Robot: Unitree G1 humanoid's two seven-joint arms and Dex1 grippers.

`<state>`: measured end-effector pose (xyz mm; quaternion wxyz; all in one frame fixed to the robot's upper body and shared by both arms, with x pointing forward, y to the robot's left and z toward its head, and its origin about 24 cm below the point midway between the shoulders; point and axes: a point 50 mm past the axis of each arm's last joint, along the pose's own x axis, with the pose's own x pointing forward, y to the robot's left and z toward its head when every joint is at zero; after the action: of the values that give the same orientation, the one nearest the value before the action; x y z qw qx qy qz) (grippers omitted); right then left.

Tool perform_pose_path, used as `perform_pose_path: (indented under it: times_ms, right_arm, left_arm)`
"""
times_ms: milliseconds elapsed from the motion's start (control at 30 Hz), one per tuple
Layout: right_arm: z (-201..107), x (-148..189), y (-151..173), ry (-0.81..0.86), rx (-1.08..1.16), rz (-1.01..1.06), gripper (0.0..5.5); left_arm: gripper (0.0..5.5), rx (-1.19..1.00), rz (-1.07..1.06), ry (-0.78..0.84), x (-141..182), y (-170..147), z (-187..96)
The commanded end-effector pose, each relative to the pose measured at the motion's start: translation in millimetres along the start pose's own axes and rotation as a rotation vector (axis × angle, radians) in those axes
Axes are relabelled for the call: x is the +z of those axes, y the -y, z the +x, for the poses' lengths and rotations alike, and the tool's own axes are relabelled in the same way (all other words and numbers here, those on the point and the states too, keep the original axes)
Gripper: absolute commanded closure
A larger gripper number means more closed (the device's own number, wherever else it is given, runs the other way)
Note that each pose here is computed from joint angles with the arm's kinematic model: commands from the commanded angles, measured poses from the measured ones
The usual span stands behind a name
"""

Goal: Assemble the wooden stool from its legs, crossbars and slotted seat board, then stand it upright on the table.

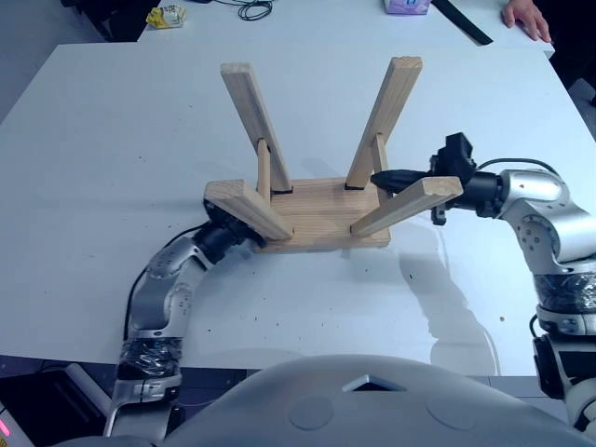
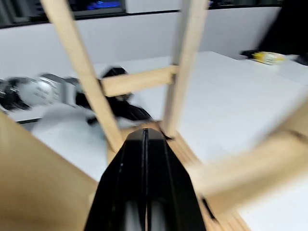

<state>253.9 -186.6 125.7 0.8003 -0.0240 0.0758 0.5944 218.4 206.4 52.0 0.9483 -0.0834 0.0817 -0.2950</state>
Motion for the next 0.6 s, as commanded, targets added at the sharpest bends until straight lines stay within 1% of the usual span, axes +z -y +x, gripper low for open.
perform_pose_path:
  times_ms: [33, 100, 167, 200, 233, 267, 367, 433, 467, 500, 600]
  right_arm:
    - [-14.4, -5.6, 1.2, -0.04, -0.048, 0.009, 5.5]
    - [-21.1, -7.5, 0.0, -0.046, -0.072, 0.018, 5.5]
    - [-40.4, -15.3, 2.3, -0.088, -0.162, 0.039, 5.5]
    - [-50.4, -23.8, 5.3, -0.127, -0.238, 0.052, 5.5]
    - [-57.0, -33.5, 5.5, -0.158, -0.292, 0.068, 5.5]
    - [-59.7, -42.2, 3.6, -0.181, -0.324, 0.083, 5.5]
    - [-52.3, -61.2, -5.3, -0.209, -0.355, 0.098, 5.5]
    - [-46.8, -67.8, -5.2, -0.228, -0.388, 0.087, 5.5]
    - [-45.0, -70.1, -5.8, -0.238, -0.395, 0.082, 5.5]
    - [-44.0, -71.6, -7.1, -0.247, -0.396, 0.075, 5.5]
    - [-41.5, -72.7, -15.4, -0.274, -0.362, 0.05, 5.5]
  left_arm:
    - [5.49, -0.01, 0.066, 0.02, 24.4, -7.3, -25.3]
    - [5.49, -0.037, 0.093, -0.016, 27.5, -6.5, -35.5]
    - [5.49, 0.015, 0.108, -0.09, 21.7, -14.4, -53.4]
    - [5.49, 0.061, 0.103, -0.13, 15.8, -19.8, -62.6]
    - [5.29, 0.095, 0.098, -0.165, 9.2, -23.0, -69.8]
    - [5.23, 0.11, 0.101, -0.193, 3.4, -24.1, -73.8]
    - [4.82, 0.112, 0.123, -0.249, -10.8, -23.6, -72.5]
    - [4.61, 0.108, 0.147, -0.269, -17.2, -22.6, -69.7]
    - [4.4, 0.102, 0.16, -0.271, -18.8, -21.0, -68.1]
    - [4.4, 0.095, 0.169, -0.273, -19.5, -19.4, -66.5]
    - [4.8, 0.002, 0.224, -0.314, -23.4, -10.2, -64.0]
